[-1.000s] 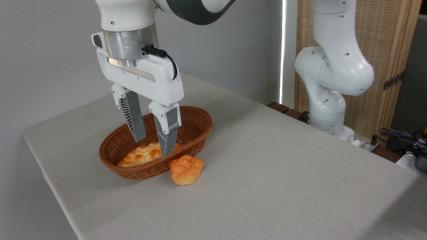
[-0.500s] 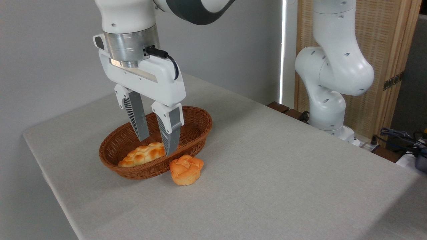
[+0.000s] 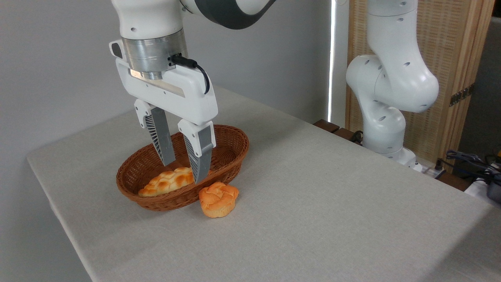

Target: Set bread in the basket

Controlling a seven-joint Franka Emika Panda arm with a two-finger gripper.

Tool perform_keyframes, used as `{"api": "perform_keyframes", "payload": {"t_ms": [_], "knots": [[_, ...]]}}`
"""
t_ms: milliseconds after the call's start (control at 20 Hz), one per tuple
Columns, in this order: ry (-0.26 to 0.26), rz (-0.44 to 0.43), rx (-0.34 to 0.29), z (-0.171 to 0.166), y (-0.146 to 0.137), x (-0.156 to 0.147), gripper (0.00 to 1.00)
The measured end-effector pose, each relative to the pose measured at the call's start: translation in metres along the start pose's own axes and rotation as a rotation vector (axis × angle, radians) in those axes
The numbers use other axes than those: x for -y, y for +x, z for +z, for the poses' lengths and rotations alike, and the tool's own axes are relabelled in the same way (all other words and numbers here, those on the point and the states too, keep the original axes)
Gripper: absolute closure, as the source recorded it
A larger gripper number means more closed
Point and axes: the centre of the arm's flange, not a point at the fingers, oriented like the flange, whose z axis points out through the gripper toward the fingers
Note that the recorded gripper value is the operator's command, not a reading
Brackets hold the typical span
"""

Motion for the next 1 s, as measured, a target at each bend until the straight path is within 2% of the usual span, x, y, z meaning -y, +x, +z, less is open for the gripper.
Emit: {"api": "perform_keyframes", "payload": {"t_ms": [650,900,1000], "knots": [[-0.003,0.035,0.003,0.002,0.004,-0.005,0.0],[-0.025,0.105,0.03,0.019,0.008,-0.017,0.0],[-0.039,0.17,0.045,0.029,0.008,-0.021,0.0]]}}
